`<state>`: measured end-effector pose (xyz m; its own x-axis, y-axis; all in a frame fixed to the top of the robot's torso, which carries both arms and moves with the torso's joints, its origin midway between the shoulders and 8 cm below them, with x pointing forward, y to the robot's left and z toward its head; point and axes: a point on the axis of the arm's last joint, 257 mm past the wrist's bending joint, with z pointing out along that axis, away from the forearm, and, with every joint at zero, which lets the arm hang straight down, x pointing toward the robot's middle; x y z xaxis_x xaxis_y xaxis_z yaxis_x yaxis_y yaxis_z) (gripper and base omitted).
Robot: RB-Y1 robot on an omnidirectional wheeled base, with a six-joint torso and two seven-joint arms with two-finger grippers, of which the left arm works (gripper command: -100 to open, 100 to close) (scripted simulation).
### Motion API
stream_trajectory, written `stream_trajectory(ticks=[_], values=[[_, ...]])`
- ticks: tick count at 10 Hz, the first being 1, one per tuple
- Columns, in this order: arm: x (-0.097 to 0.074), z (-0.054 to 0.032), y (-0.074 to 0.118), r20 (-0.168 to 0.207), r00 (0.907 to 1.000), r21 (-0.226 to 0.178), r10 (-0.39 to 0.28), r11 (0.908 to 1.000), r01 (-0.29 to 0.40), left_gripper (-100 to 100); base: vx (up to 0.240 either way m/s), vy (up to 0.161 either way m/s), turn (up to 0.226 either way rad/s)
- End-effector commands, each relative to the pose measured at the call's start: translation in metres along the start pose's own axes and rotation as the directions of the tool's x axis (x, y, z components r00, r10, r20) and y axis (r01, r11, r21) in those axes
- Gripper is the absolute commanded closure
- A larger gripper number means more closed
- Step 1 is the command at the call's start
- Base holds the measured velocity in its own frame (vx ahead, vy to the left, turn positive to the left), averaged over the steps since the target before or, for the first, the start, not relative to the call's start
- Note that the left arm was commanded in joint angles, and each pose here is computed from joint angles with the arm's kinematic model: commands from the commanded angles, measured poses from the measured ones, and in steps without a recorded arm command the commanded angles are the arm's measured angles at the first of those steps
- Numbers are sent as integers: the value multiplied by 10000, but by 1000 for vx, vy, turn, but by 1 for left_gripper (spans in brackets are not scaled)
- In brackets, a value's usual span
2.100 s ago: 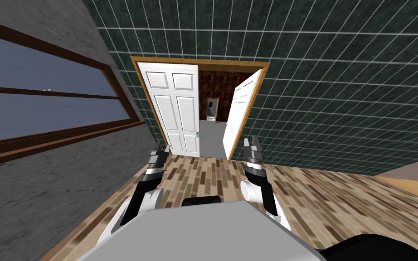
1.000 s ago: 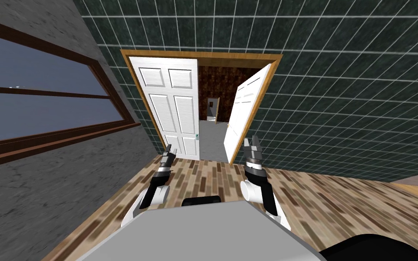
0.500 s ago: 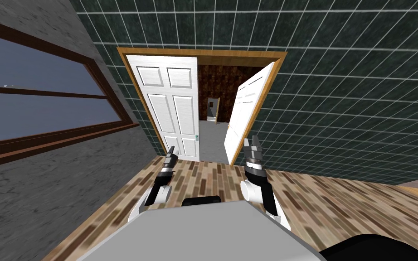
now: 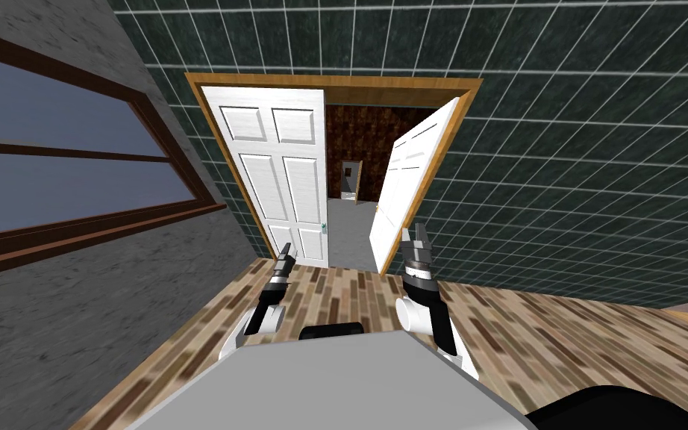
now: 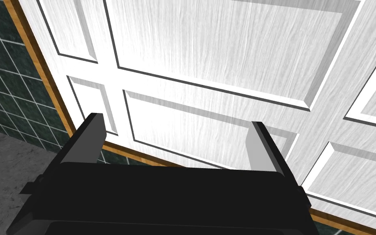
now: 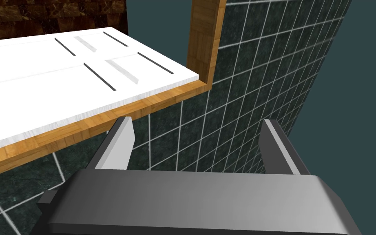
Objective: Push the door open
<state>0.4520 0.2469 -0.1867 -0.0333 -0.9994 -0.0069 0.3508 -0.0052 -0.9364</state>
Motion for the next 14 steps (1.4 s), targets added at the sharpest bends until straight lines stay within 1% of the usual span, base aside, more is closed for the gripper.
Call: stream_trajectory(ticks=[1, 2, 3, 7, 9, 10, 14], values=[[27, 7, 124, -77, 10000, -156, -28, 9999, 27, -100, 84, -4, 9], [48, 15, 183, -131, 9999, -221, -45, 9997, 42, -100, 90, -12, 7], [45, -1, 223, -123, 9999, -309, -47, 9995, 43, -100, 61, 2, 2], [127, -22, 555, -309, 9994, -806, -124, 9967, 99, -100, 82, 2, 6], [172, -21, 679, -407, 9990, -973, -159, 9952, 119, -100, 98, -2, 7], [169, -39, 713, -400, 9991, -1051, -160, 9944, 118, -100, 67, -11, 1], [253, -82, 1006, -574, 9981, -1529, -230, 9881, 140, -100, 89, -7, 7]])
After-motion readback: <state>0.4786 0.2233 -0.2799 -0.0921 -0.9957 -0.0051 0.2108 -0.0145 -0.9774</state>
